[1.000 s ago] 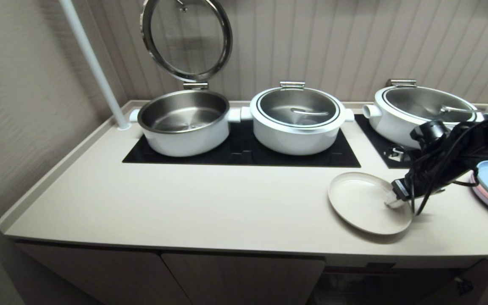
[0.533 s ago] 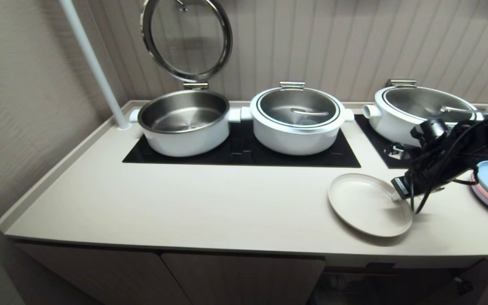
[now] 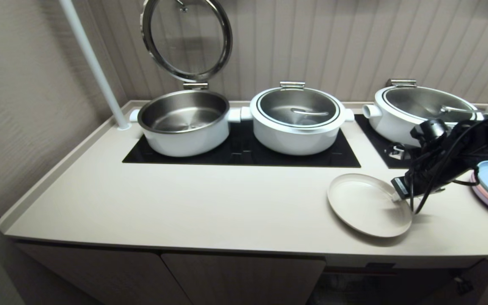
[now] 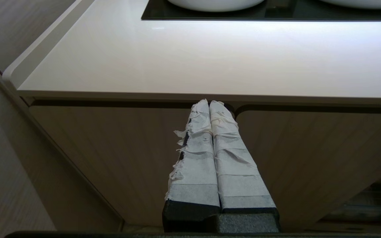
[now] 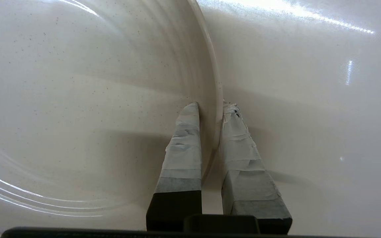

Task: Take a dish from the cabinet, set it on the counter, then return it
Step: Pick up the plate from the table

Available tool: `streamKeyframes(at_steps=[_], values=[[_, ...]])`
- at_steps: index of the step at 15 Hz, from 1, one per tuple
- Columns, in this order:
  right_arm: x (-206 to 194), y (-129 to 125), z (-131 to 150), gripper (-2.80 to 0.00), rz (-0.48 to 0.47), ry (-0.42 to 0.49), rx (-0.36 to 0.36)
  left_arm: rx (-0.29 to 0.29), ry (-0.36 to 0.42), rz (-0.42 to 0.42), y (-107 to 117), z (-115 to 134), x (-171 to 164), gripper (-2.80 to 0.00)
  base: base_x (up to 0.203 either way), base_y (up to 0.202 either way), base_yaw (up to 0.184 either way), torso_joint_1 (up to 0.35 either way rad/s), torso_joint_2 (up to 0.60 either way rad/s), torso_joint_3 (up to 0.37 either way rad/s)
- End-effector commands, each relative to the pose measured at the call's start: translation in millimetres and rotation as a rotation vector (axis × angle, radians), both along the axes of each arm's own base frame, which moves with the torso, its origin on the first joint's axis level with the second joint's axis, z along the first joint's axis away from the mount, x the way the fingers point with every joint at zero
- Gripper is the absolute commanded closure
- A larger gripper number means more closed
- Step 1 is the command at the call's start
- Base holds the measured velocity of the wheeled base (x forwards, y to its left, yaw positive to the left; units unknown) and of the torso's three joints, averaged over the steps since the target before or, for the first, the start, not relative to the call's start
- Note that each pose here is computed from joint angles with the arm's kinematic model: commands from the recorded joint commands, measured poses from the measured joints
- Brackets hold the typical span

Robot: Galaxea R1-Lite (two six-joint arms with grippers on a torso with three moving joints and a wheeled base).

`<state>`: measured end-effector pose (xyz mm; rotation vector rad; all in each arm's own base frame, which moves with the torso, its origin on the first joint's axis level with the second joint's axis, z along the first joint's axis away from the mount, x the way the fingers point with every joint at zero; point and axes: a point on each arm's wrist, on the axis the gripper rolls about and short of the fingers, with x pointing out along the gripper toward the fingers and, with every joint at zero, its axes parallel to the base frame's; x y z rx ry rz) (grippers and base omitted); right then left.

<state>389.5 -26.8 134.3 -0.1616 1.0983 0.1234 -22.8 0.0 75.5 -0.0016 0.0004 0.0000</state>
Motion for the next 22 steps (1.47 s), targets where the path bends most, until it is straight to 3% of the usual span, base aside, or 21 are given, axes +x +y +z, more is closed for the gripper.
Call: streamKeyframes(at_steps=[1, 13, 19, 22], values=[[-2, 1, 3, 0.00, -0.012, -0.004, 0.007, 0.000, 0.000, 0.000, 0, 0, 0, 0.00, 0.000, 0.000, 0.000, 0.000, 0.00, 0.000], [-39, 3, 24, 0.00, -0.121, -0.009, 0.067, 0.000, 0.000, 0.000, 0, 0, 0, 0.00, 0.000, 0.000, 0.000, 0.000, 0.00, 0.000], [-71, 5, 29, 0.00, -0.242, 0.010, 0.127, 0.000, 0.000, 0.000, 0, 0, 0, 0.00, 0.000, 0.000, 0.000, 0.000, 0.00, 0.000], [-79, 5, 34, 0.00, -0.308, -0.061, 0.171, 0.000, 0.000, 0.000, 0, 0, 0, 0.00, 0.000, 0.000, 0.000, 0.000, 0.00, 0.000]])
